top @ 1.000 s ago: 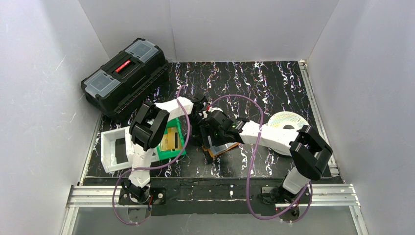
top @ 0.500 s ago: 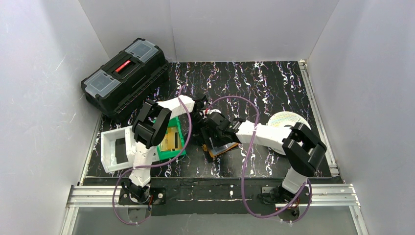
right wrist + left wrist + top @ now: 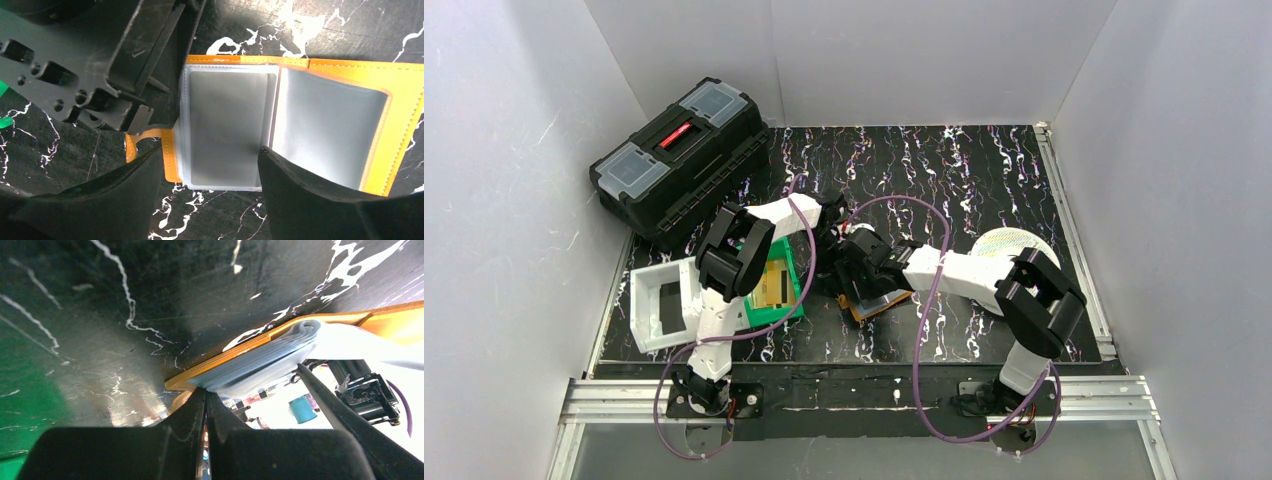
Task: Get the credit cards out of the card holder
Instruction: Remove the credit card from the card holder.
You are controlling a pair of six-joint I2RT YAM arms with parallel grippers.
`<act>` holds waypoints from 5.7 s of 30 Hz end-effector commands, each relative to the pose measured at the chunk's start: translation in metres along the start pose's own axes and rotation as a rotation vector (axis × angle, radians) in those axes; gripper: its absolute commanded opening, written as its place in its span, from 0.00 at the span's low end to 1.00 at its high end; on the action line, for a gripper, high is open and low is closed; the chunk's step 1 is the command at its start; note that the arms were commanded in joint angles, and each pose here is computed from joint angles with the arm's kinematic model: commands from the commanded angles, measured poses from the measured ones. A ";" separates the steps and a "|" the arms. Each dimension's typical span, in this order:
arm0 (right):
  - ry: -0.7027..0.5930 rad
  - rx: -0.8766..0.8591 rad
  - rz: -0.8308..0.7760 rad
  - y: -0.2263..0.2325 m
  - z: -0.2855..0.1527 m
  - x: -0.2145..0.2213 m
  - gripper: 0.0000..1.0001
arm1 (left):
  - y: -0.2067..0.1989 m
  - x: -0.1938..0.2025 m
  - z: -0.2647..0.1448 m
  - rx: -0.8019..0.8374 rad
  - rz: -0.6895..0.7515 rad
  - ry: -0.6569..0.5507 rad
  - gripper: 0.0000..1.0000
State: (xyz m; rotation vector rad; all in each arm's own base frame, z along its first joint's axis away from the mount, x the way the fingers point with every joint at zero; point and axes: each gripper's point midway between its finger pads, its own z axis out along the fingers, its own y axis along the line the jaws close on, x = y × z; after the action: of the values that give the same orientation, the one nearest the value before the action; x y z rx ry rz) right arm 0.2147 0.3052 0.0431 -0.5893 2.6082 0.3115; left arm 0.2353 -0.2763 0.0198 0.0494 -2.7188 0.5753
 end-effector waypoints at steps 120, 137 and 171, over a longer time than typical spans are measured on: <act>0.043 -0.130 0.572 -0.075 -0.046 0.016 0.27 | -0.084 0.018 -0.006 0.149 0.185 -0.195 0.05; 0.179 -0.076 0.593 -0.079 -0.015 0.041 0.10 | -0.054 0.000 0.007 0.126 0.161 -0.211 0.22; 0.274 -0.089 0.637 -0.076 0.002 0.064 0.01 | -0.028 0.000 -0.012 0.206 0.153 -0.209 0.08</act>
State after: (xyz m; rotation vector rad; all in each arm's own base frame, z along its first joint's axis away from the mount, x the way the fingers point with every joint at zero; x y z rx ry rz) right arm 0.2068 0.2299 0.0213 0.1981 2.9565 0.6771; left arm 0.2460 -0.3159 0.0333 -0.0450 -2.8281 0.9944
